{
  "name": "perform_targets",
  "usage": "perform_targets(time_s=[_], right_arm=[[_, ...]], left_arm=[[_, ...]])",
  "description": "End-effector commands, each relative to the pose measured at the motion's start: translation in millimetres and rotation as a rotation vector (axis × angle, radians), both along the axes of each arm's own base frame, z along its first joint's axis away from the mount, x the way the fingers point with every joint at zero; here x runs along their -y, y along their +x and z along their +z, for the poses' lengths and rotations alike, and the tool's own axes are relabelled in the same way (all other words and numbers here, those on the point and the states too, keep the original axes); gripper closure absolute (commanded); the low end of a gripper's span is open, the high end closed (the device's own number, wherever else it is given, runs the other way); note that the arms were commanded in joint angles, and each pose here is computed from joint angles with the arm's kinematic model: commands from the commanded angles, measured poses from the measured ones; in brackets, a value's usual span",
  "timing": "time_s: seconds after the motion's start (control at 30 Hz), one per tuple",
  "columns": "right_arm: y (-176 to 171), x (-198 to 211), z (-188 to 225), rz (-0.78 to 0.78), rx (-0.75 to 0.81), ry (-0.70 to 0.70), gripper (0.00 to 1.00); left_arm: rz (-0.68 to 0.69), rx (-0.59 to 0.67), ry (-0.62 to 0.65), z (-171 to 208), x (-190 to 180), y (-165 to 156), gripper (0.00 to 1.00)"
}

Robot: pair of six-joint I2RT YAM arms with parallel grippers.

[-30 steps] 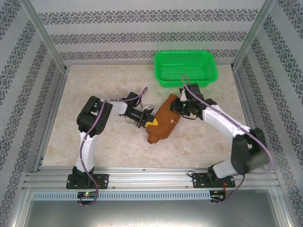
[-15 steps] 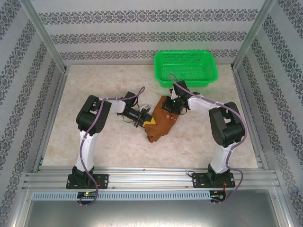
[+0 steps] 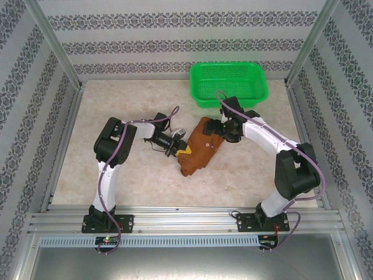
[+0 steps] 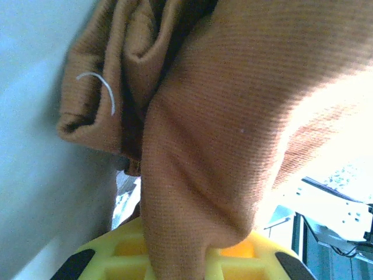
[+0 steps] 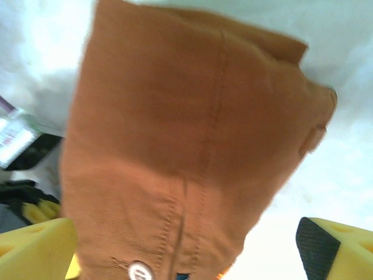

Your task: Roll up the long pants

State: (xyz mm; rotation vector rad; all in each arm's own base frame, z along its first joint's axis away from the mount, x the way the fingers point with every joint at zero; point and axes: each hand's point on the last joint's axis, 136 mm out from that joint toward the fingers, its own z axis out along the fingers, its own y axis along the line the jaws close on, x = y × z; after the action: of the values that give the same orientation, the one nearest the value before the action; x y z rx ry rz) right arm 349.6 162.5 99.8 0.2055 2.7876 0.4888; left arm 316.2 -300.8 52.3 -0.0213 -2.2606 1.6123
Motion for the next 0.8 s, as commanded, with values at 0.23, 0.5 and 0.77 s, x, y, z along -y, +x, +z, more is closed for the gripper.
perform_targets(time_s=[0.23, 0.5, 0.77], right_arm=[[2, -29, -39, 0.064, -0.098, -0.03, 0.02], [1, -87, -65, 0.156, -0.161, 0.033, 0.02], [-31, -111, -115, 0.263, -0.376, -0.084, 0.02]], left_arm=[[0.005, 0.017, 0.191, -36, -15, -1, 1.0], [-0.008, 0.02, 0.176, -33, -12, 1, 1.0], [-0.03, 0.025, 0.169, -23, -10, 7, 1.0]])
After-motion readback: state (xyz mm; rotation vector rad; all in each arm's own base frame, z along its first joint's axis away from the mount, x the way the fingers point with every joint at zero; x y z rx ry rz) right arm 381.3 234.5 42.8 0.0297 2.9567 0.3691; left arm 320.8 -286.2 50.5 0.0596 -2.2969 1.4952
